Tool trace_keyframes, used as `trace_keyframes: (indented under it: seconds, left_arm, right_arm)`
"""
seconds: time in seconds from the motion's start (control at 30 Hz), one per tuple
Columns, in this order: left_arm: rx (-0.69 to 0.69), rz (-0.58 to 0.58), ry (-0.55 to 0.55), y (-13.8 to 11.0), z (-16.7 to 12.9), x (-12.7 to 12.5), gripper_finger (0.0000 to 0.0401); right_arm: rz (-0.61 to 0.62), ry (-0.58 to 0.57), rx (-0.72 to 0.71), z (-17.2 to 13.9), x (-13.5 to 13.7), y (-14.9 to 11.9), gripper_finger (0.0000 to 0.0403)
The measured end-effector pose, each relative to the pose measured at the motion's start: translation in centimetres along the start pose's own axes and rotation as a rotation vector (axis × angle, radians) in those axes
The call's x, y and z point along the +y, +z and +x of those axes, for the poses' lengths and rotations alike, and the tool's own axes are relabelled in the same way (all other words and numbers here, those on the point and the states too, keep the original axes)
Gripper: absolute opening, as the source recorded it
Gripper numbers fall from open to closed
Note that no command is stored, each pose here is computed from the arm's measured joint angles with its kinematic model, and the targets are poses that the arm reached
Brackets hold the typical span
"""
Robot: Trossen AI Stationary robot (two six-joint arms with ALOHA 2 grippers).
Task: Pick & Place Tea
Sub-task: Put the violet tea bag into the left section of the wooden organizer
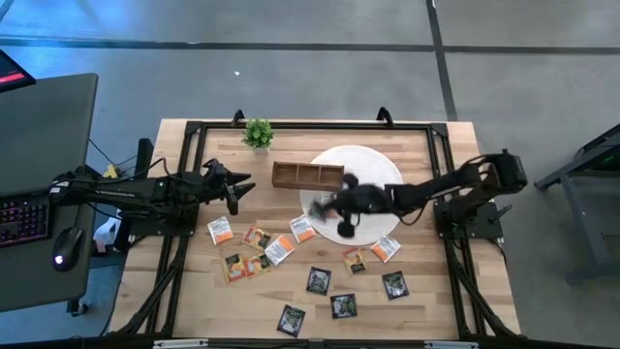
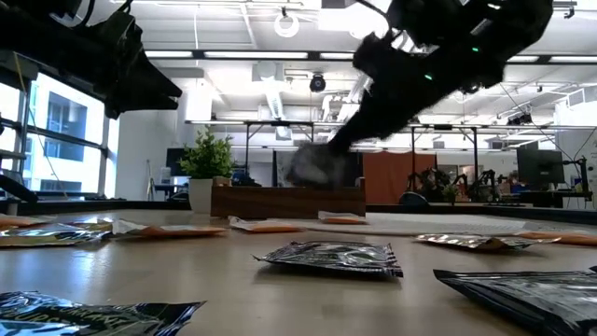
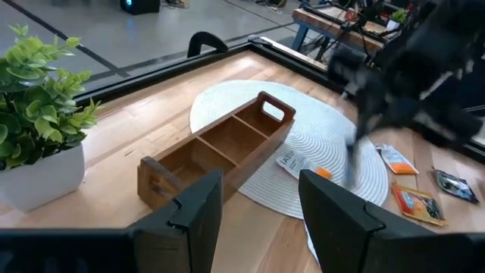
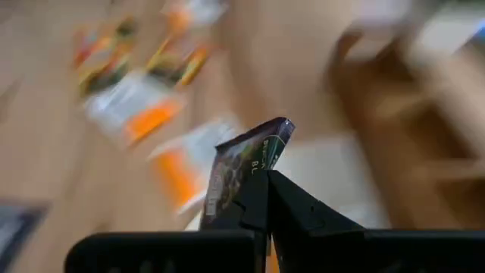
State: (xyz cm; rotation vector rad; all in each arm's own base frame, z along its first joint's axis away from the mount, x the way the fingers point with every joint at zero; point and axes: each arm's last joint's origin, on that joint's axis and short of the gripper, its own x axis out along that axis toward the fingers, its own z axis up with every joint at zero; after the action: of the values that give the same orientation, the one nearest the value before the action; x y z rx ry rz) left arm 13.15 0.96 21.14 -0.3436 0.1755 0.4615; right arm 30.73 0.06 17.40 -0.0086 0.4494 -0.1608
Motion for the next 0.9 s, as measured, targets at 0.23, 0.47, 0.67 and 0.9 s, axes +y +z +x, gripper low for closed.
trace_keyframes:
  seconds: [0.23, 0.47, 0.67, 0.9]
  left_arm:
    - [-0.029, 0.021, 0.066, 0.1, 0.0, 0.2, 0.0172]
    - [-0.055, 0.076, 0.135, 0.2, 0.0, 0.4, 0.0172]
    - [-0.051, 0.077, 0.13, 0.2, 0.0, 0.4, 0.0172]
    - [-0.024, 0.078, 0.086, 0.0, 0.0, 0.3, 0.0172]
  right_arm:
    - [-0.065, -0.104, -0.142, 2.9, -5.7, 1.4, 0.0002]
    - [-0.188, -0.125, -0.044, 9.7, -8.1, 4.0, 0.0001]
    - [-0.315, -0.139, 0.159, 12.8, -8.7, 5.4, 0.0001]
    - [-0.384, -0.21, 0.163, 13.4, -9.2, 6.2, 0.0001]
